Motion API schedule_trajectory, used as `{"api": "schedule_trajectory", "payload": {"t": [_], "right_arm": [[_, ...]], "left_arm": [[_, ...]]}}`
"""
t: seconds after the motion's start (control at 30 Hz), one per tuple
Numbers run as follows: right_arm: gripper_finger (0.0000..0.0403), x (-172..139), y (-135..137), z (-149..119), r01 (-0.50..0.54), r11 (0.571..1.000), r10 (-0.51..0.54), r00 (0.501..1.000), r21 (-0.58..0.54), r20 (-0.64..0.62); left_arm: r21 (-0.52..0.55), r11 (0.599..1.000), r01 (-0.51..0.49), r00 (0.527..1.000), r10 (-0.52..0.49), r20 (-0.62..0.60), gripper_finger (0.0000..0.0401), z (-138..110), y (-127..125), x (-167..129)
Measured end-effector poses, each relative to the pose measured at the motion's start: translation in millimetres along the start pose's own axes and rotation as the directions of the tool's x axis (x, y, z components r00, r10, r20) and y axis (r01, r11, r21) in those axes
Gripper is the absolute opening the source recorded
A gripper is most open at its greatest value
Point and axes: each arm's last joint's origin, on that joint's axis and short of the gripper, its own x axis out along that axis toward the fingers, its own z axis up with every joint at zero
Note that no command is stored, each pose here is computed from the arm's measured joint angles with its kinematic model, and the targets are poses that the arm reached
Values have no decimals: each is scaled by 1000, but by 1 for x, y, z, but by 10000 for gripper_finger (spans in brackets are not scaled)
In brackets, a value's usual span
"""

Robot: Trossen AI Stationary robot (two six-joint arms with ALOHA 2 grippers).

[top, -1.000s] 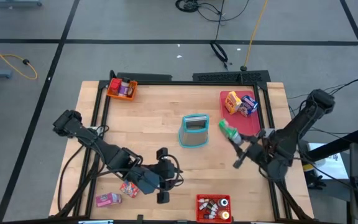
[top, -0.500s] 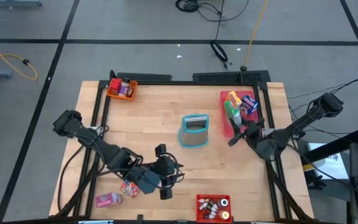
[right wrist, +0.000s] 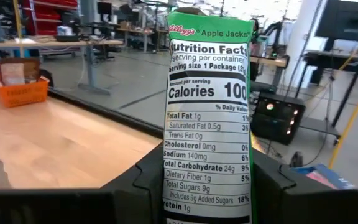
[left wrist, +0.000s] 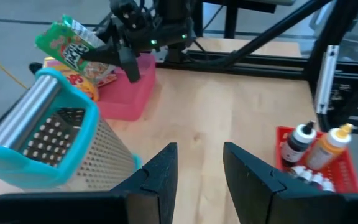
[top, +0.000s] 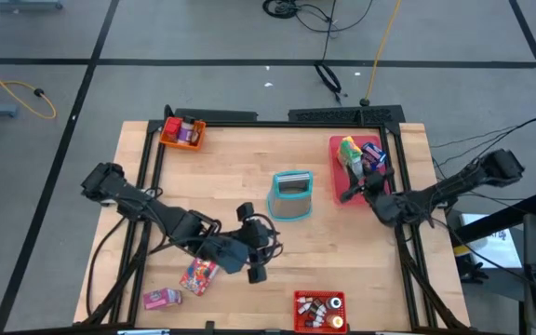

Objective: Pick & Place Kitchen Items
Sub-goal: Put the green cereal box into the pink bin

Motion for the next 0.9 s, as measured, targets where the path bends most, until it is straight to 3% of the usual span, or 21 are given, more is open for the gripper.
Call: {"api": "schedule_trajectory", "payload": {"t": [0.3, 0.67, 0.9], "right_arm": [[136, 23, -14, -14, 18, 1000, -17, 998, 21, -54], [136, 46, -23, -14, 11, 999, -7, 998, 53, -67], [136, 61, -23, -21, 18, 1000, -18, 996, 4, -83]], "left_arm": [[18, 999, -50, 999, 50, -9, 127, 4, 18, 11], [26, 997, -77, 997, 78, -22, 127, 8, 34, 20], [39, 995, -90, 995, 92, -36, 127, 8, 38, 22]]}}
